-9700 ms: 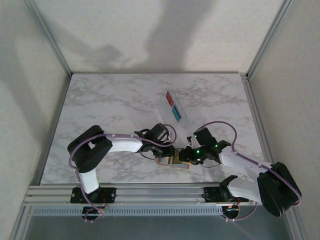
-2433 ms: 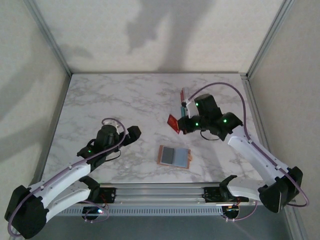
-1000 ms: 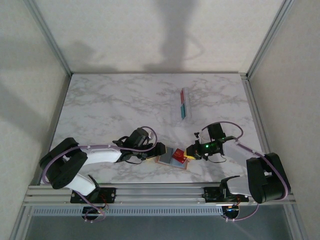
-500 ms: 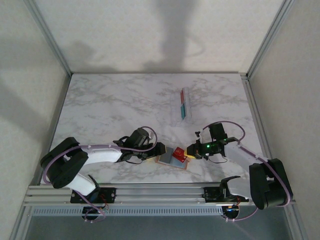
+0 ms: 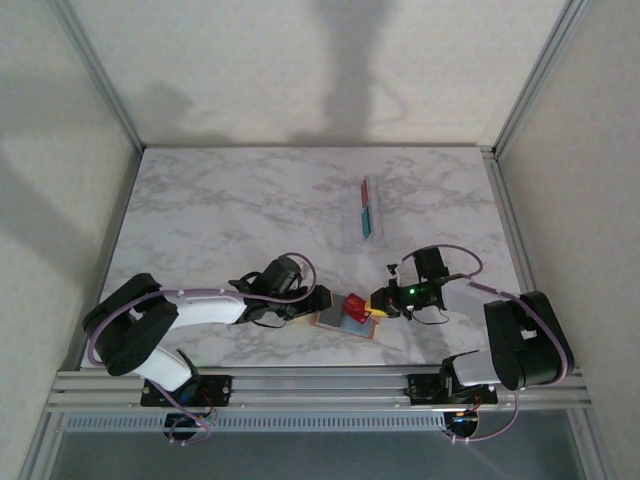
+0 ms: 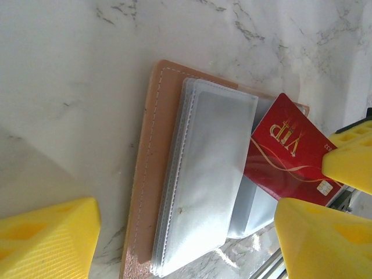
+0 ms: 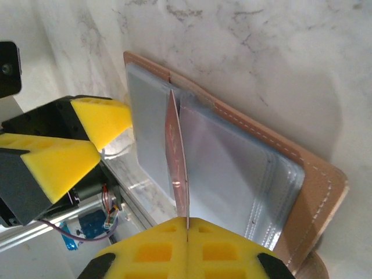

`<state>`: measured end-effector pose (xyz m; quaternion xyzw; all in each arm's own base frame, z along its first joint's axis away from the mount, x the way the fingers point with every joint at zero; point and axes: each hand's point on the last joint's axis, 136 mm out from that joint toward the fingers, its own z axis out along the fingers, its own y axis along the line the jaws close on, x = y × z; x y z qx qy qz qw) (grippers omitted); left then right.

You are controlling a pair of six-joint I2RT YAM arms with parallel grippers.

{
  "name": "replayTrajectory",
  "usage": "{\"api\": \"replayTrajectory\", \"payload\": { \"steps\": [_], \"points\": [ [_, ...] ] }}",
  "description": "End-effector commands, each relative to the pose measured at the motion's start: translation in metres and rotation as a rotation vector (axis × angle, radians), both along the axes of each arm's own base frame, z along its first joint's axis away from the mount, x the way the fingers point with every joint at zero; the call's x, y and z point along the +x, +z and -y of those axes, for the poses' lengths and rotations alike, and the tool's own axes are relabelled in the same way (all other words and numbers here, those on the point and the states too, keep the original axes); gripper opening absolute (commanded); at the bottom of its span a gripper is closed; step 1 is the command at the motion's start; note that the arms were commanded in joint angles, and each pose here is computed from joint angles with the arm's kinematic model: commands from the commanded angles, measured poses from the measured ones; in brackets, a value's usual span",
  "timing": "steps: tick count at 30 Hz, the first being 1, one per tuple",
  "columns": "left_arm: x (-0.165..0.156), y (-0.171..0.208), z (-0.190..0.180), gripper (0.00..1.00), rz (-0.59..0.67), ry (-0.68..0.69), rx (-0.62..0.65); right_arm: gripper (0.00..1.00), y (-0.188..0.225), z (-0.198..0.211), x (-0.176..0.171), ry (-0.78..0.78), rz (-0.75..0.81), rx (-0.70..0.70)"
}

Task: Put the credit cards into the card holder

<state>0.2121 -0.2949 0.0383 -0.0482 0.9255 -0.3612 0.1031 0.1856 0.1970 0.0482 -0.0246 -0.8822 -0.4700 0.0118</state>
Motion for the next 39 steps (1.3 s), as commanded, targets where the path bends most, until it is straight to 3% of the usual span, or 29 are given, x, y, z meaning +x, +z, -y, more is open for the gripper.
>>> {"api": "replayTrajectory", "payload": {
  "steps": [1, 9, 19, 25, 27, 32, 39],
  "points": [
    [-0.011, 0.003, 0.023, 0.76, -0.007, -0.057, -0.058, 0.03, -0.013, 0.007, -0.004, -0.048, -0.032, -0.04],
    [-0.035, 0.01, 0.052, 0.76, -0.022, -0.127, -0.103, 0.18, -0.014, 0.018, -0.004, -0.168, -0.014, -0.078],
    [-0.039, 0.007, 0.059, 0.76, -0.025, -0.146, -0.085, 0.12, -0.015, 0.021, -0.014, -0.154, -0.023, -0.102],
    [-0.041, 0.004, 0.056, 0.77, -0.03, -0.146, -0.071, 0.22, -0.021, 0.031, -0.022, -0.145, -0.006, -0.17],
    [-0.041, 0.004, 0.055, 0.77, -0.027, -0.149, -0.063, 0.21, -0.022, 0.034, -0.024, -0.136, 0.013, -0.196],
    [-0.041, 0.004, 0.055, 0.77, -0.023, -0.154, -0.057, 0.06, -0.018, 0.03, -0.027, -0.119, 0.016, -0.18],
    [-0.04, 0.0, 0.055, 0.77, -0.028, -0.149, -0.051, 0.05, -0.015, 0.029, -0.032, -0.108, 0.008, -0.185]
  ]
}}
